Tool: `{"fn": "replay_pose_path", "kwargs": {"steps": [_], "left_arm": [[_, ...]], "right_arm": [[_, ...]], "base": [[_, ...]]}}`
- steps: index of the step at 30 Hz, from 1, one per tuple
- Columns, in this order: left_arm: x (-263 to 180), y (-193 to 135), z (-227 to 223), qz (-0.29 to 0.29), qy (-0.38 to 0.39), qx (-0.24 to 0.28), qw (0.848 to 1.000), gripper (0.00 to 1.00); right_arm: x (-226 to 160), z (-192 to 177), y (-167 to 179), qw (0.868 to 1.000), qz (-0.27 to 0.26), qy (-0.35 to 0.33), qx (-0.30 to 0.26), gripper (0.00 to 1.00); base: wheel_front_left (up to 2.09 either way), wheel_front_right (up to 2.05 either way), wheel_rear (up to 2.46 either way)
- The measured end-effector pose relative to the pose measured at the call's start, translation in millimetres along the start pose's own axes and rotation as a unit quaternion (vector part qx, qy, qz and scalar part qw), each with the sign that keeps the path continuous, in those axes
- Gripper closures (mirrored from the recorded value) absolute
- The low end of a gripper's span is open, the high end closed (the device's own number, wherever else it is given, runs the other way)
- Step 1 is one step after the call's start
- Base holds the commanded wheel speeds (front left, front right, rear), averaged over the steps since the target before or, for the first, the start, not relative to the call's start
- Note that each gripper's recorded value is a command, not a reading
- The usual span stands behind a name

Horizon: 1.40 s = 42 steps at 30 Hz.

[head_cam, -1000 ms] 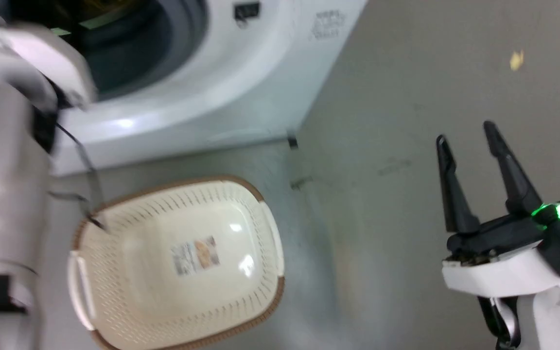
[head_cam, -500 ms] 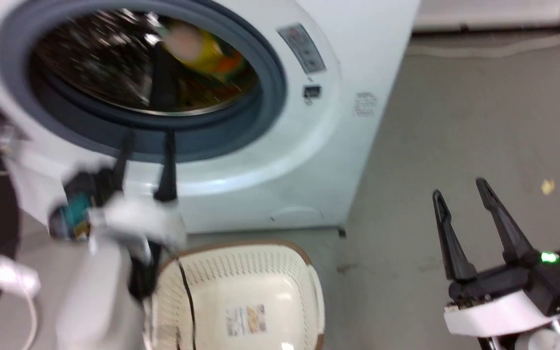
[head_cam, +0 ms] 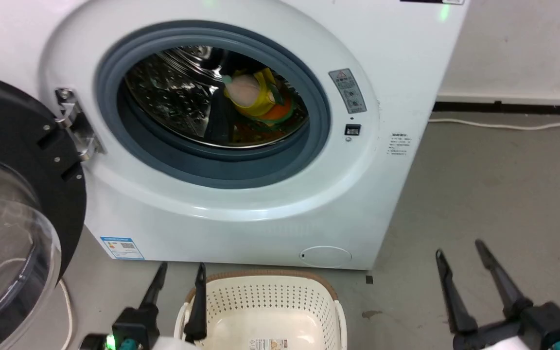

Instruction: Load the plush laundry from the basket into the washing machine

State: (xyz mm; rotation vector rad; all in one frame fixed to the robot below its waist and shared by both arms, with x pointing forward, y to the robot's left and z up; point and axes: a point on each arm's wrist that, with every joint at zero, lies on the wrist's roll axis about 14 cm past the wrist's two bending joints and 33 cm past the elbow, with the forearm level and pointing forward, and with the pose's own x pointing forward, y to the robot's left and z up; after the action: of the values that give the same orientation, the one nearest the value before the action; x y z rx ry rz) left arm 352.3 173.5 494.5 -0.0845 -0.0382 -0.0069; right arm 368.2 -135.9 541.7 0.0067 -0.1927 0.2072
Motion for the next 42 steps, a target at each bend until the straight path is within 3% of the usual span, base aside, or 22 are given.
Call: {"fn": "replay_pose_path", "kwargs": {"steps": [12, 13, 42], "left_arm": [[-11.6, 10.4, 2.1, 0.023, -0.004, 0.007, 1.0, 0.0], [-11.4, 10.3, 2.8, 0.022, -0.005, 0.008, 1.0, 1.0], [-7.4, 9.3, 3.4, 0.018, 0.007, 0.019, 1.0, 1.0]], "right_arm": [[-8.9, -17.2, 6.6, 1.0, 0.007, 0.029, 0.01, 0.0], [-9.1, -17.5, 6.4, 0.999, 0.007, 0.029, 0.011, 1.0], [-12.1, -20.3, 0.9, 0.999, -0.002, 0.048, 0.006, 1.0]], "base": [[0.0, 0.0, 0.0], [0.0, 0.0, 0.0], [0.0, 0.0, 0.0]]}}
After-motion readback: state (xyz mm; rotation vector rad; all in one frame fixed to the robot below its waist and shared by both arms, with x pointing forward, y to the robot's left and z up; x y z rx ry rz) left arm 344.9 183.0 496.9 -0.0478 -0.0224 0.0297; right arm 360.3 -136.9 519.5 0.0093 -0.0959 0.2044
